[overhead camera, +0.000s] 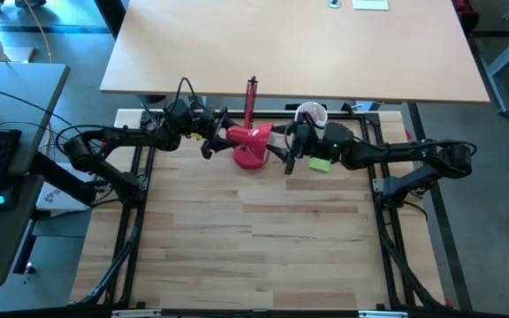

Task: Screw lightbulb
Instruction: Remove the lightbulb from the red lamp

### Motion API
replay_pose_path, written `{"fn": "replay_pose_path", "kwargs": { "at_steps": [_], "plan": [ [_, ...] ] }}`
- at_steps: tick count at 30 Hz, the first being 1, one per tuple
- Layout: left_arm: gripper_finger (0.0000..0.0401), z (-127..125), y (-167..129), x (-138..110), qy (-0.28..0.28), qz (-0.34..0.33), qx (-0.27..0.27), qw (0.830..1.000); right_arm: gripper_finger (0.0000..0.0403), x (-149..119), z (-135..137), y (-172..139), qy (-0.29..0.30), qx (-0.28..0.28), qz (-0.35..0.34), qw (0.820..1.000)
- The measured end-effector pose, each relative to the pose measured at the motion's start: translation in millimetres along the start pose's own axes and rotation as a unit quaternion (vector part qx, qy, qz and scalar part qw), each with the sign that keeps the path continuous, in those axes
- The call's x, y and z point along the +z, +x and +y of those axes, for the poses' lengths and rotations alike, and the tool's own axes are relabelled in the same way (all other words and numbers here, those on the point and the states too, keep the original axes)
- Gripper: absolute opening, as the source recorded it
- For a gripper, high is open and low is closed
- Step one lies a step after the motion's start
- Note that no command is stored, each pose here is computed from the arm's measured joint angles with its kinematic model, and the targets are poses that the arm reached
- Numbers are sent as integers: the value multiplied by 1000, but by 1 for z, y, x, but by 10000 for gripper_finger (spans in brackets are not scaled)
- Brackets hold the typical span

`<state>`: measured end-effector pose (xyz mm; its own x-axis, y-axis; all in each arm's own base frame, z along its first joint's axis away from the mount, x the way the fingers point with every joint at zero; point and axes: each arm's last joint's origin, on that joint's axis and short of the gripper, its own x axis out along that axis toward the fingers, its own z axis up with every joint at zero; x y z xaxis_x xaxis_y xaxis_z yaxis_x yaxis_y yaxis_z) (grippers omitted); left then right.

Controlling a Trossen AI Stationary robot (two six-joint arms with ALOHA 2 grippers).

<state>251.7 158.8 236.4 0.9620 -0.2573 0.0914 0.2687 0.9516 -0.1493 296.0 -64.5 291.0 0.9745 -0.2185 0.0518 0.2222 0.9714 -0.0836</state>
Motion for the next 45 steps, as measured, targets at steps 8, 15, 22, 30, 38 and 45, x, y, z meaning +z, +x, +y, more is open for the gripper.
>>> {"fn": "replay_pose_path", "kwargs": {
  "at_steps": [8,15,22,30,38,45],
  "plan": [
    [257,-2,0,0,-4,7,-30,1000,251,32,-6,-37,-52,8,12,999],
    [257,-9,11,6,-13,17,-89,996,251,48,3,-81,-91,44,63,993],
    [257,-17,23,14,-21,43,-197,979,251,49,14,-105,-64,83,109,989],
    [257,-14,38,4,-35,41,-183,982,252,24,40,-100,-41,135,190,972],
    [257,-15,48,-8,-59,43,-156,985,252,-20,66,-89,34,66,176,982],
    [257,-17,52,-10,-59,40,-142,987,252,-40,70,-78,179,26,203,962]
  ]
}}
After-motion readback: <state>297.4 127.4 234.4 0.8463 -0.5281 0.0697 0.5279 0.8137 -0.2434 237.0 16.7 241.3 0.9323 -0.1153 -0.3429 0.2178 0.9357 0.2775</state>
